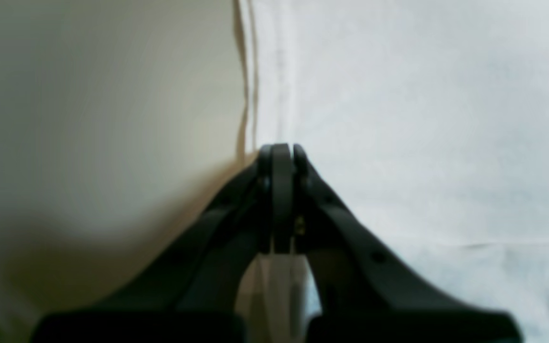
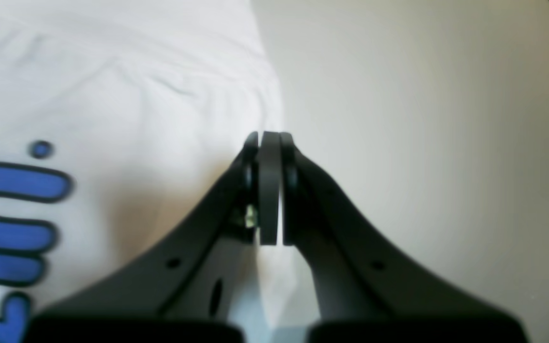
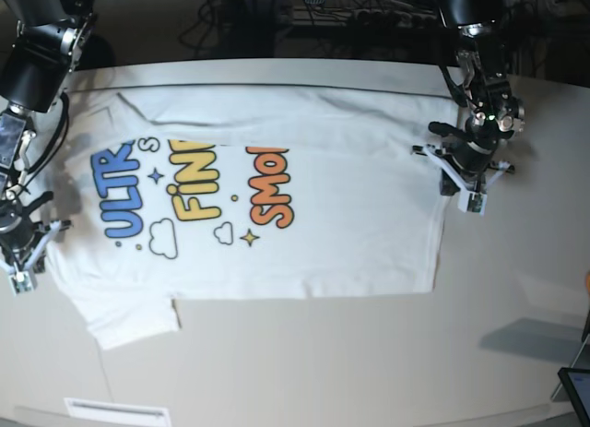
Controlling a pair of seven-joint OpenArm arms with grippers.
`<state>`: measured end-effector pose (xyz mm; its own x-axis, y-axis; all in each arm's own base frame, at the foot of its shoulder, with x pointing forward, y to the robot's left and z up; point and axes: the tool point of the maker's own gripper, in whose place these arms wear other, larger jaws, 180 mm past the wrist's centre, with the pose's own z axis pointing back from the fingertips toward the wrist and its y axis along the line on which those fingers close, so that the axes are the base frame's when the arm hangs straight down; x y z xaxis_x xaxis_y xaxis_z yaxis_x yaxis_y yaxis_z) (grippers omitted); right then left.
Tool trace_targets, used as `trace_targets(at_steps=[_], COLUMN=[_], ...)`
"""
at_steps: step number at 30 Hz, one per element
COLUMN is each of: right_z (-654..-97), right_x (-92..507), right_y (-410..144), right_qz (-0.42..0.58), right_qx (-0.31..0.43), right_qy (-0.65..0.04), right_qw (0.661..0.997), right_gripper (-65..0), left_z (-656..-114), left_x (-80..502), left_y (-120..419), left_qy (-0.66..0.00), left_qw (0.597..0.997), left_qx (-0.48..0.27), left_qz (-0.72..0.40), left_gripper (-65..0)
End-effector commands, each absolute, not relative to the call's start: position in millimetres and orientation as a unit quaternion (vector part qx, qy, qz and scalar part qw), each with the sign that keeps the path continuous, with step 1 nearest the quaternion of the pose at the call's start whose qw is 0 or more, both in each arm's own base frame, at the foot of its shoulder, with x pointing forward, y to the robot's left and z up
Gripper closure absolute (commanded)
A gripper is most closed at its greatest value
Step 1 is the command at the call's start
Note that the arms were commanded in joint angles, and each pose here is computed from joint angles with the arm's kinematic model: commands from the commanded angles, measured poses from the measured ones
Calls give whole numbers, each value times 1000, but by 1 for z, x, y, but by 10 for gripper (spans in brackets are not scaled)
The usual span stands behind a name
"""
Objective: Fold the T-shirt properly
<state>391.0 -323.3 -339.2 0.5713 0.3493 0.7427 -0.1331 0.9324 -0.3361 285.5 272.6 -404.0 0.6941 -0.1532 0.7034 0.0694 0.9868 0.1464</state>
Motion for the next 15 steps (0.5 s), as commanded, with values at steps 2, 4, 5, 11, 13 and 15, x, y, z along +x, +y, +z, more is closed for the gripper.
trace_targets(at_steps=[2,4,5,11,13,15], right_z=[-312,-307,-307,-305,-306,-308], right_x=[404,409,409,413,414,416], right_y=[-329,-329,-329,-328,-323,-313], right_qz=[136,136,135,133,133,134], right_qx=[-135,-135,-135,-133,-128,-117], right_qy=[-474,-480,-480,-483,-484,-488], right_qw=[859,856,856,855,855,855], right_gripper=[-1,-1,-1,-3,-3,-6], left_z=[-400,-397,-395,-386,-378,-372], left_x=[279,278,279,284,290,294], left_y=[299,306,310,309,305,301], left_qy=[-367,-367,-368,-378,-390,-398], left_qw=[924,923,922,917,912,908], left_qx=[91,99,102,105,105,105], left_qz=[-61,-59,-60,-67,-72,-73], left_gripper=[0,0,0,0,0,0])
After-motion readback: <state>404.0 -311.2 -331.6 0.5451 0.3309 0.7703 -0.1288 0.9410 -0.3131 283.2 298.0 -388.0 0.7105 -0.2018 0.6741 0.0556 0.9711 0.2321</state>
